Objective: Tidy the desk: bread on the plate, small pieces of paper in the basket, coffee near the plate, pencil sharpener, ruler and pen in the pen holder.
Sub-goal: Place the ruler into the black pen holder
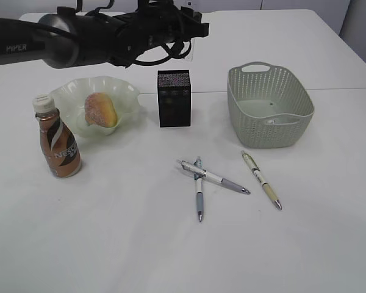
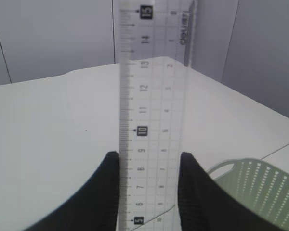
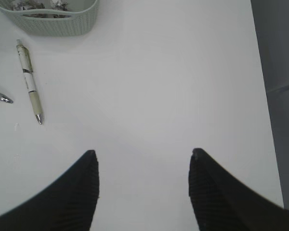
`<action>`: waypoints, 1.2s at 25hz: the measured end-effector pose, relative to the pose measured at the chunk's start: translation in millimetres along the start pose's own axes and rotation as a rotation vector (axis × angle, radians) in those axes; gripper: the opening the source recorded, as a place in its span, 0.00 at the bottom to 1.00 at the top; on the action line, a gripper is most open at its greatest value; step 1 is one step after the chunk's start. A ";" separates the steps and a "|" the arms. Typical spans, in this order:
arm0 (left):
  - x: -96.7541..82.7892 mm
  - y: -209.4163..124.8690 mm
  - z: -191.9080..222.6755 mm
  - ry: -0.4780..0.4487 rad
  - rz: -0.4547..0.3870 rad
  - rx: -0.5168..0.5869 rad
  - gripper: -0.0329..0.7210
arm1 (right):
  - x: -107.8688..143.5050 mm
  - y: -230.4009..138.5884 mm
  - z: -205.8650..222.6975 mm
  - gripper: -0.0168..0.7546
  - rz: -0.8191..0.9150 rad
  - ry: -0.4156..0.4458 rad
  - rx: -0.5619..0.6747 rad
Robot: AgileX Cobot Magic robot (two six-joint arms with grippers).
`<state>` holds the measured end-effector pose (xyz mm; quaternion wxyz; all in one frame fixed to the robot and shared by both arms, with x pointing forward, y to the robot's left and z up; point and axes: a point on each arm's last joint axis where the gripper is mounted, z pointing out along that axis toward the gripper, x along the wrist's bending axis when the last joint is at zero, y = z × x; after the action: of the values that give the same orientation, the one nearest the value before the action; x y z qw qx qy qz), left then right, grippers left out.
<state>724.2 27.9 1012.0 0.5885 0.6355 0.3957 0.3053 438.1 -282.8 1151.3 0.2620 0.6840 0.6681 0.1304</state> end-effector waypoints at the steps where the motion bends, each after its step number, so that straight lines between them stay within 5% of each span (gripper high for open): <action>1: 1.6 -2.6 0.9 0.003 -0.001 0.005 0.35 | -0.1 0.0 0.0 0.63 -0.001 -0.001 0.000; 17: 23.7 -40.8 10.7 0.047 -0.015 0.097 0.35 | -0.3 0.1 0.0 0.63 -0.001 -0.003 -0.001; 30: 24.2 -45.1 11.3 0.051 -0.017 0.116 0.35 | -0.4 0.3 0.0 0.63 -0.002 -0.004 -0.003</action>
<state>739.5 42.7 964.1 0.5430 0.6573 0.4328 0.2928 438.4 -283.1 1151.5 0.2647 0.6833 0.6680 0.1299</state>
